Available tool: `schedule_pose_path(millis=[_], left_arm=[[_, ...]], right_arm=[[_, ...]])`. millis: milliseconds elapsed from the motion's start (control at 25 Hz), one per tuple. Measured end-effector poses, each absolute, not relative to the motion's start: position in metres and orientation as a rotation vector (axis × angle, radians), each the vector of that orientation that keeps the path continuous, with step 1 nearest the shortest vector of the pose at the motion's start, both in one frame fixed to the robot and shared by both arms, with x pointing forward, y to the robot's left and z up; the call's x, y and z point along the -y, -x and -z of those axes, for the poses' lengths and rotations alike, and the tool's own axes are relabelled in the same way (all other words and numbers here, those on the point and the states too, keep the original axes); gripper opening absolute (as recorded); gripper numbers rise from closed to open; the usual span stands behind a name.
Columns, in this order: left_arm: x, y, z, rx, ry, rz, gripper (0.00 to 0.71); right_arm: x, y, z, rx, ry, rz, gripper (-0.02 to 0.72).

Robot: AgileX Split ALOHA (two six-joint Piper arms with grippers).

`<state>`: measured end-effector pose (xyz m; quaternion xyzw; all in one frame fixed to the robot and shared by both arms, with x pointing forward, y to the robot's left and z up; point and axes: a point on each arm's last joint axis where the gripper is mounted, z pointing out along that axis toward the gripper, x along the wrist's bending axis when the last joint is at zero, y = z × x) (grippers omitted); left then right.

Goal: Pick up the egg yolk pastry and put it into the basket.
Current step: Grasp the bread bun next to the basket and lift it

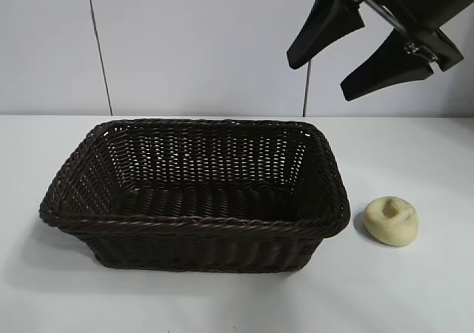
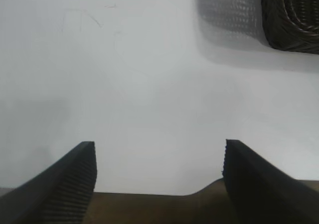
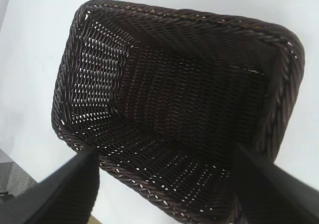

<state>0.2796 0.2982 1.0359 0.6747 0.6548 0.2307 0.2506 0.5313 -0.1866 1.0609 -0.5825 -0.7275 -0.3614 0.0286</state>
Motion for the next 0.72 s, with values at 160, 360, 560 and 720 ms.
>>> schedule_pose_path(millis=[160,360,560,720], left_arm=[[-0.298,-0.268,-1.039,-1.726,-1.782,-0.696,0.517],[-0.298,-0.241,-1.042,-1.604,-1.662,-0.832,0.517],[-0.298,-0.232,-1.041,-1.562,-1.621,-0.874,0.517],[-0.298,-0.232,-1.041,-1.562,-1.621,-0.874,0.517]], right_arm=[[0.187,-0.531,-1.061,2.249,1.799,1.115,0.539],[0.187,-0.530,-1.060,2.248,1.789,1.101,0.539],[0.187,-0.527,-1.059,2.255,1.773,1.047,0.539],[0.193,-0.528,-1.061,2.297,1.836,0.952,0.539]])
